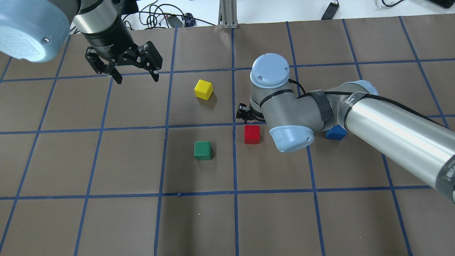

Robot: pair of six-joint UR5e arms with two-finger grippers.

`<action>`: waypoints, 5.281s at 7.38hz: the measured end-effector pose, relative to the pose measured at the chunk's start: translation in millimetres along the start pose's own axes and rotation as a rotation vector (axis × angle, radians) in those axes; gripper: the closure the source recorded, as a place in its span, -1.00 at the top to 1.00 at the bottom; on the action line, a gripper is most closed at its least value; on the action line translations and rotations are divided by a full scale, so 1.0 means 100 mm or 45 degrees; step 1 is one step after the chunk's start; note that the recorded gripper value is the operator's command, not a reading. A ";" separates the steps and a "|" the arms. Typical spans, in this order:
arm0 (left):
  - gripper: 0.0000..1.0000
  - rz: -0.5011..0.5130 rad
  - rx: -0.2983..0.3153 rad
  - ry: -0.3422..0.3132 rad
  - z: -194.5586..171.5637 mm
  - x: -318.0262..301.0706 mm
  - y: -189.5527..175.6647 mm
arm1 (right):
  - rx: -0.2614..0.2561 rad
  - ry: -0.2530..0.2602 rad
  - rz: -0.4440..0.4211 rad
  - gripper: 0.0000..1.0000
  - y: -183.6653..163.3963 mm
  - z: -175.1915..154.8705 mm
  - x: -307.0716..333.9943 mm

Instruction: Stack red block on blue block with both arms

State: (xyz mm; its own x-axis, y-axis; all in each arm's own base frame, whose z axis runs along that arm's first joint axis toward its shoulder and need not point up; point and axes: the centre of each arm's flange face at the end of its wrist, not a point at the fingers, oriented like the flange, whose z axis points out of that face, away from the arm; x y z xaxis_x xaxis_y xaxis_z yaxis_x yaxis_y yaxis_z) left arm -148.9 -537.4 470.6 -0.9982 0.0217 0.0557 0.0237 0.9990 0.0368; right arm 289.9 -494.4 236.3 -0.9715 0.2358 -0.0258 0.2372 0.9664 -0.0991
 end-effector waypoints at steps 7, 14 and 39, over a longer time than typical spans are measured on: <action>1.00 0.006 0.012 -0.004 -0.05 -0.01 0.01 | -0.085 -0.038 -0.057 -0.47 0.05 0.33 -0.09; 1.00 0.005 0.016 -0.006 -0.06 -0.02 0.00 | -0.080 0.031 -0.187 -0.67 -0.47 -0.47 0.96; 1.00 0.018 0.034 -0.011 -0.08 -0.01 -0.04 | -0.113 0.033 -0.227 1.00 -0.94 -1.77 1.81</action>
State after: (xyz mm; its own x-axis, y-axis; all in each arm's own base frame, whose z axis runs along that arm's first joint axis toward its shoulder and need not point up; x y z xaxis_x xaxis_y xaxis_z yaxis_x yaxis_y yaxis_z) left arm -147.8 -541.8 478.3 -0.9982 0.0363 0.0476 0.0368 0.9993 0.0096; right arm 91.3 -524.2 416.8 -0.9980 0.0616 0.0103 0.0614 0.9980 -0.0121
